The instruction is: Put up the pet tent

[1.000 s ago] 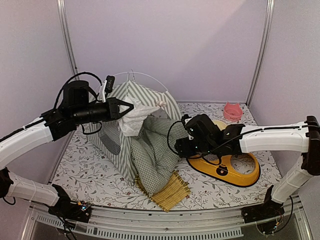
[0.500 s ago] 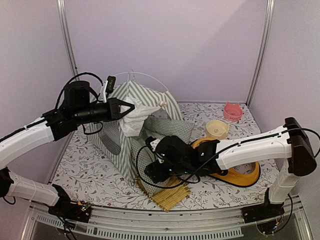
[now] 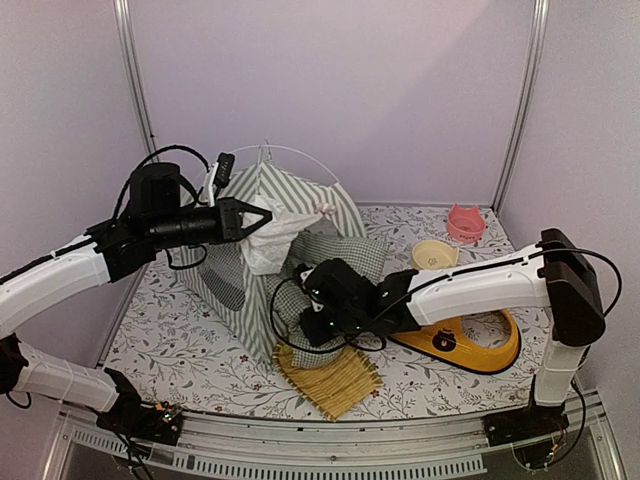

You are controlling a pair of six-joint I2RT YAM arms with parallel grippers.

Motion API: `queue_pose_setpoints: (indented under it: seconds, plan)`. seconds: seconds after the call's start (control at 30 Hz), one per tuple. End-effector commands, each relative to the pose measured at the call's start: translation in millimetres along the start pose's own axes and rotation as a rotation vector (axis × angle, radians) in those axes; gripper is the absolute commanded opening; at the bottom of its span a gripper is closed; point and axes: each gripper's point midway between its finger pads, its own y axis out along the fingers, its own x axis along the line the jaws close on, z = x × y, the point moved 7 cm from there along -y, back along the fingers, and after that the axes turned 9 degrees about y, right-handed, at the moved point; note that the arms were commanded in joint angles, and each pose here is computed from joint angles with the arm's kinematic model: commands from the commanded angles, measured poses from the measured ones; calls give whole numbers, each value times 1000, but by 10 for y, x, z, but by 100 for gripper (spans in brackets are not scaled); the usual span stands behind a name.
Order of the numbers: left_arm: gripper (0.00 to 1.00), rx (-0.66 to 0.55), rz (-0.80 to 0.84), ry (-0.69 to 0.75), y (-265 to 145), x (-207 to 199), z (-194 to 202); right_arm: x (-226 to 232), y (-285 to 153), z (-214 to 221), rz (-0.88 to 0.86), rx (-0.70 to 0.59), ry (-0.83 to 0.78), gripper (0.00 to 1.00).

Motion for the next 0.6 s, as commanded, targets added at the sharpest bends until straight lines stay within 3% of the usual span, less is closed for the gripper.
queue_pose_setpoints:
  seconds: [0.0,0.27,0.4,0.57]
  plan:
    - [0,67,81,-4,76,-2,138,-41,-408,-815,-122,-203,109,8]
    - [0,61,223,53,74,-284,73,-149,-560,-1419,-315,-365,224,2]
    - [0,22,271,59,12,-386,-26,-103,-257,-1335,-350,-334,236,2]
    - [0,-16,300,50,-48,-428,-116,-73,292,-928,-306,-217,224,5]
